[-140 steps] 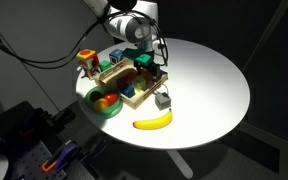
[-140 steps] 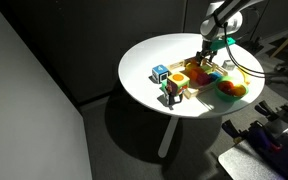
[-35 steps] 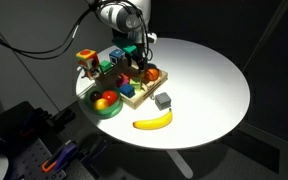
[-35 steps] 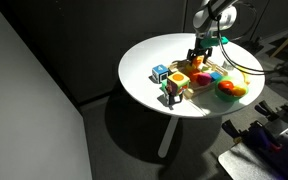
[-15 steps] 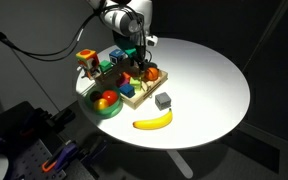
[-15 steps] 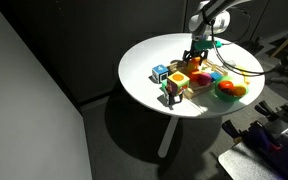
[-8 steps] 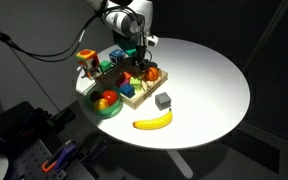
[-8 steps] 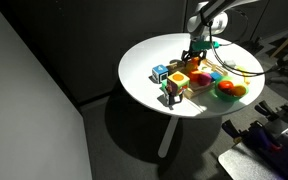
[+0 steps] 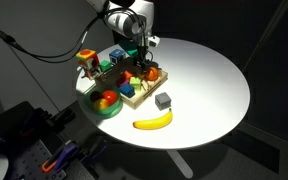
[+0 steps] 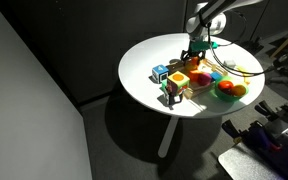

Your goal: Remove the lemon from the box and put it on the right side of the table.

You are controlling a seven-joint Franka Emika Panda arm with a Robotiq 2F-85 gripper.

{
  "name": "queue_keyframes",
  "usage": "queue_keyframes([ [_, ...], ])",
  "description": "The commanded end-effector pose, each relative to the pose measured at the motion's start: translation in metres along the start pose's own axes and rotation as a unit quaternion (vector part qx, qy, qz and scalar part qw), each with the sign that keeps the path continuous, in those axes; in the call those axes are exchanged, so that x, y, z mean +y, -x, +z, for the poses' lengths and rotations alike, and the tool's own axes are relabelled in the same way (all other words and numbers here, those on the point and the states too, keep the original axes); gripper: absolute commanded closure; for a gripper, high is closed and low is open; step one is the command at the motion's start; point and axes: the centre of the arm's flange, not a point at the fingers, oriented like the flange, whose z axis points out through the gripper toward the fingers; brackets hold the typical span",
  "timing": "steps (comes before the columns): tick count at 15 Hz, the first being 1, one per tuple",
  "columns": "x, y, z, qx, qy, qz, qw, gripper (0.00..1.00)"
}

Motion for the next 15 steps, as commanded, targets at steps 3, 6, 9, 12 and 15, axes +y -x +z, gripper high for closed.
queue_keyframes([
  [3,-0.0047,-0.0139,0.003,-0.002,0.008,0.014,0.9999,0.0],
  [6,-0.0039,-0.015,0.0055,-0.001,0.011,0.016,0.9998,0.25],
  [9,-0.0047,-0.0148,0.0066,0.001,0.013,0.015,0.9998,0.44],
  [12,-0.0061,-0.0145,0.006,0.004,0.016,0.012,0.9998,0.62],
  [15,-0.0065,-0.0078,0.0025,0.002,0.017,0.007,0.9998,0.62],
])
